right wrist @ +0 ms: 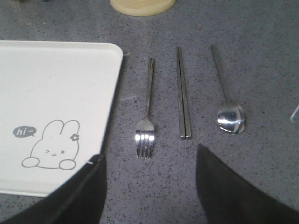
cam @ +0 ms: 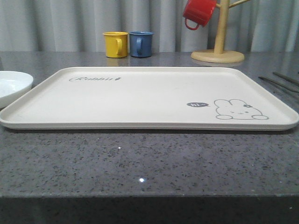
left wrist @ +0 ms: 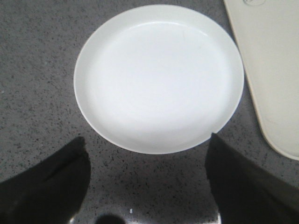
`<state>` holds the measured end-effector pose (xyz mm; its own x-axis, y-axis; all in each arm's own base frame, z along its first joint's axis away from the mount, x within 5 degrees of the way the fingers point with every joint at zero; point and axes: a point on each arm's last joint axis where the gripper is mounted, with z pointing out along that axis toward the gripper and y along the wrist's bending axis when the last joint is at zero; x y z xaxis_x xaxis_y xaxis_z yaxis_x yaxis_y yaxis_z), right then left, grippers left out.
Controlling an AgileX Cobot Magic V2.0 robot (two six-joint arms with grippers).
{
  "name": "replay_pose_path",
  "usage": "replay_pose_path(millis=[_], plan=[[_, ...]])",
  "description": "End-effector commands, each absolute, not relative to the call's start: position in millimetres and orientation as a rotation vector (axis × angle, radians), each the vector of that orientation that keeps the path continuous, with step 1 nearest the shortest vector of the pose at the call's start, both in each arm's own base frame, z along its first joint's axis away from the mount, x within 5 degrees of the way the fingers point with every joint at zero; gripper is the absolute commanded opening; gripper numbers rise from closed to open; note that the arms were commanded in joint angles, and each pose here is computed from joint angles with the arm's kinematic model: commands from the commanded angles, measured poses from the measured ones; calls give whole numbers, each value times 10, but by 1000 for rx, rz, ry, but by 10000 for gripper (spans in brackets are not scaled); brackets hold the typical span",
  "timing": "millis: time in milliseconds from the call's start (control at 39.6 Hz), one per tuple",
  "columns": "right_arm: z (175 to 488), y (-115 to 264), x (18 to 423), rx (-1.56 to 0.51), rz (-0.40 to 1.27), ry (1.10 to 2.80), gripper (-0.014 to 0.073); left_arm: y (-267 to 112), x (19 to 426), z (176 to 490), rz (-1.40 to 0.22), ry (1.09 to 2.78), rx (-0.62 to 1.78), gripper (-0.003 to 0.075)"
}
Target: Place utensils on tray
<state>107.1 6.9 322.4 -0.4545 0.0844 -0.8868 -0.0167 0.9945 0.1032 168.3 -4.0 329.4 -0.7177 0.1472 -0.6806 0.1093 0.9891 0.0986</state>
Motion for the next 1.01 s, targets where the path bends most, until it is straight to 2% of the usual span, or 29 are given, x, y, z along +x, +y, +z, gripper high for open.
replay_pose_path(millis=[0, 177, 404, 631, 783, 984], plan=[[3368, 56, 1111, 43, 99, 1949, 454, -11, 1899, 3370, 75, 2373, 151, 503], [3368, 56, 1111, 43, 99, 1949, 454, 275, 2155, 3243, 55, 2466, -47, 503], [3368, 56, 1111, 43, 99, 1949, 454, 606, 2421, 2994, -145, 2484, -216, 503], [3368, 56, 1111, 43, 99, 1949, 454, 755, 2643, 2760, -302, 2461, -294, 479], [3368, 56, 1111, 43, 99, 1949, 454, 762, 2751, 2671, -363, 2435, -316, 403], [3368, 56, 1111, 43, 99, 1949, 454, 780, 2788, 2613, -367, 2447, -328, 206]])
